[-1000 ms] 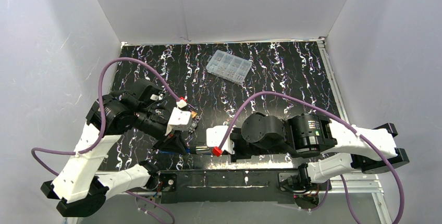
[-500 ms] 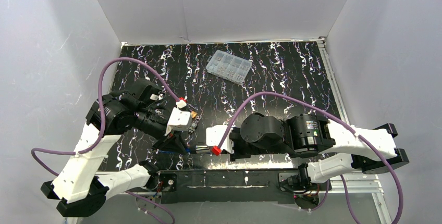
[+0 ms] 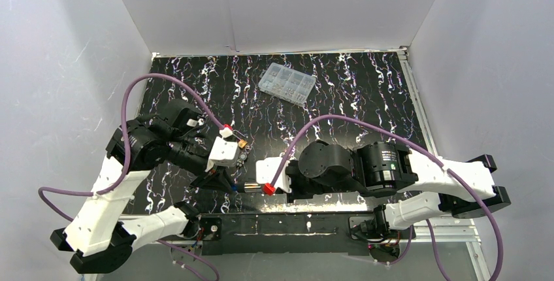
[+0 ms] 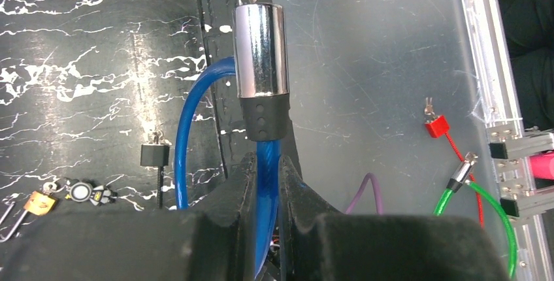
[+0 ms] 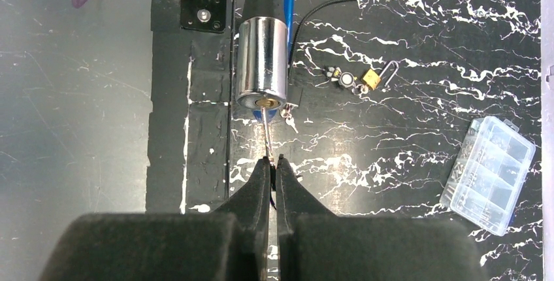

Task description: Unlock with the key

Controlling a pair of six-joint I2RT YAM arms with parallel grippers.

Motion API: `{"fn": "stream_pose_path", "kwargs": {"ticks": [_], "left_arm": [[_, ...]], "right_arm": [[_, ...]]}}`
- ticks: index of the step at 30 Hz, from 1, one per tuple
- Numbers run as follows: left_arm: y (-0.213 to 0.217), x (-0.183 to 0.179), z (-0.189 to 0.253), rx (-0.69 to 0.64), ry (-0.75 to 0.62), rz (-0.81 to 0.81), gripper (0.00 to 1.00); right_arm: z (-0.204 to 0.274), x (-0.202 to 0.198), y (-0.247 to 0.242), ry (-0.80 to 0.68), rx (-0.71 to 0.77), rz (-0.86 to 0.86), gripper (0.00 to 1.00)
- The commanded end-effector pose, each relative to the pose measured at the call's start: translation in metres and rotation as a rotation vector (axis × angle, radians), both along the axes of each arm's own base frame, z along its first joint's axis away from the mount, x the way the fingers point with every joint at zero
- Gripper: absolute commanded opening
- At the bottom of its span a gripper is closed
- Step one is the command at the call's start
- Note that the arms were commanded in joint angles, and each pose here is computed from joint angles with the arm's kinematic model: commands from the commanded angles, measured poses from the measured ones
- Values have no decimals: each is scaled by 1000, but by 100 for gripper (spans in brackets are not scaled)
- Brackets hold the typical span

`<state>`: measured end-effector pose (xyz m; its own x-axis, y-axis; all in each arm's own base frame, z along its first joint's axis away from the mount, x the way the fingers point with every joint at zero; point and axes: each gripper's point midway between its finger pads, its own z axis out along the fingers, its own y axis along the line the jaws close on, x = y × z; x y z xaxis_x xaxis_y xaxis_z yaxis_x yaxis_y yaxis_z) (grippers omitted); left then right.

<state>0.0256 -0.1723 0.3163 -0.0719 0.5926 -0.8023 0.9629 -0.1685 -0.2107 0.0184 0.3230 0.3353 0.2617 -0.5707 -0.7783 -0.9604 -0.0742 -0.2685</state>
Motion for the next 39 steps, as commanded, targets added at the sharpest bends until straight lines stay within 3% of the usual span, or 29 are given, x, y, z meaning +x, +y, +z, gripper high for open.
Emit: {"fn": "stream_pose_path", "kwargs": {"ticks": [1,15,27,39], "left_arm": [[5,-6,4,-12,-25,-17,0],[7,6,2,8,-82,33,0],[13,2,3,15,-126,-25,0],[23,7,-11,63,-179,1,0]], "right_arm": [[25,-6,14,25,76,26,1],[1,1,21,19,-37,-41,1],[9,16,25,-19,-2,-114,1],[23,1,10,95,71,-61,1]]}}
